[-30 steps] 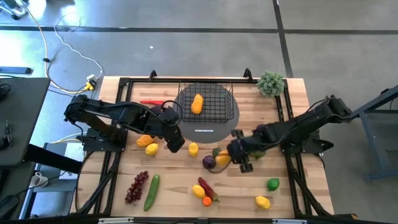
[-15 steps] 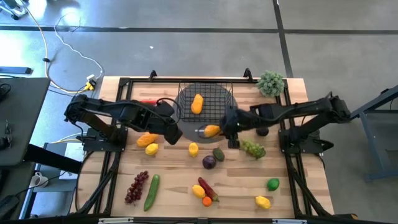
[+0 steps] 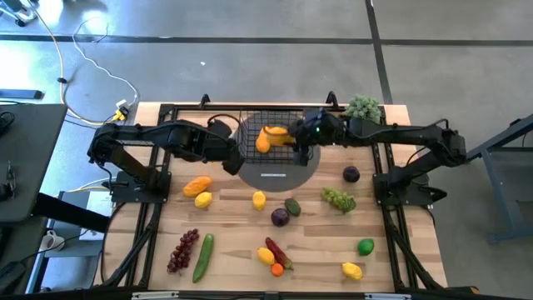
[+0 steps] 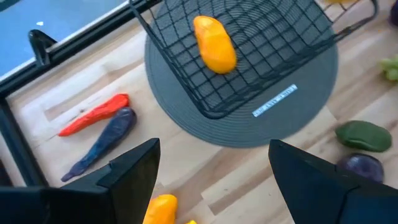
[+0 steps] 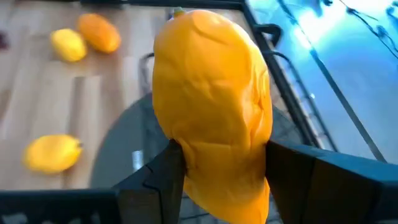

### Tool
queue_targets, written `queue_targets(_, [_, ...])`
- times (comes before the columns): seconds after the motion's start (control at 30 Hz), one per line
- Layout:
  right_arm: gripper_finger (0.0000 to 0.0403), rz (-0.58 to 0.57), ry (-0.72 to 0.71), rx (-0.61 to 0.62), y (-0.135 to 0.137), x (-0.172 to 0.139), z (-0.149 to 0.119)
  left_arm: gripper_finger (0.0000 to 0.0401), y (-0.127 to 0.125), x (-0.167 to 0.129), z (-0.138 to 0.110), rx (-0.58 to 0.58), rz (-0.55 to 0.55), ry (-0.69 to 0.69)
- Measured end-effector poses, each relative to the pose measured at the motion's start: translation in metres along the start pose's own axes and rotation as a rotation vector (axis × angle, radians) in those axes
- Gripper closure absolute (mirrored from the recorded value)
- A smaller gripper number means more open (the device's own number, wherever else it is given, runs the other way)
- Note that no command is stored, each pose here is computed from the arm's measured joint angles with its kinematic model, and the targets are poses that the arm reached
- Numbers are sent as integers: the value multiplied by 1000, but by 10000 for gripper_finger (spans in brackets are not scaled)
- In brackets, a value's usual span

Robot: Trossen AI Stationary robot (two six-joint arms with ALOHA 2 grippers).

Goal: Build produce basket
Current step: Put the yellow mango into the black wire basket

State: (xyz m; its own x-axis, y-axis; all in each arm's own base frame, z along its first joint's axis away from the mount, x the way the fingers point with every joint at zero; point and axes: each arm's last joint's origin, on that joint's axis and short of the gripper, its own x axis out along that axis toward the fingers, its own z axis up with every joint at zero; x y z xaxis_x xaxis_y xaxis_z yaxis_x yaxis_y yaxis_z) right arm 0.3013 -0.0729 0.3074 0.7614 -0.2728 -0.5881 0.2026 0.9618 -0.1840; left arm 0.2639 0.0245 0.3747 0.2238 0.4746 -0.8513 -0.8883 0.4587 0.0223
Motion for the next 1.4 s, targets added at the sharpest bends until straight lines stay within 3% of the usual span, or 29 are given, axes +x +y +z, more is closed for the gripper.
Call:
queue_targets(0.37, [239, -40, 42, 199, -40, 49, -18, 111, 12, 17, 11, 109, -36, 133])
queue_targets(0.87, [238, -1, 138, 304, -41, 109, -47, 125, 18, 70, -26, 200, 63, 381])
queue_targets(1.07, [237, -1, 168, 360, -40, 120, -55, 130, 25, 81, -40, 211, 100, 437])
queue_targets(1.4, [223, -53, 186, 391, -40, 121, -57, 130, 30, 85, -43, 209, 113, 459])
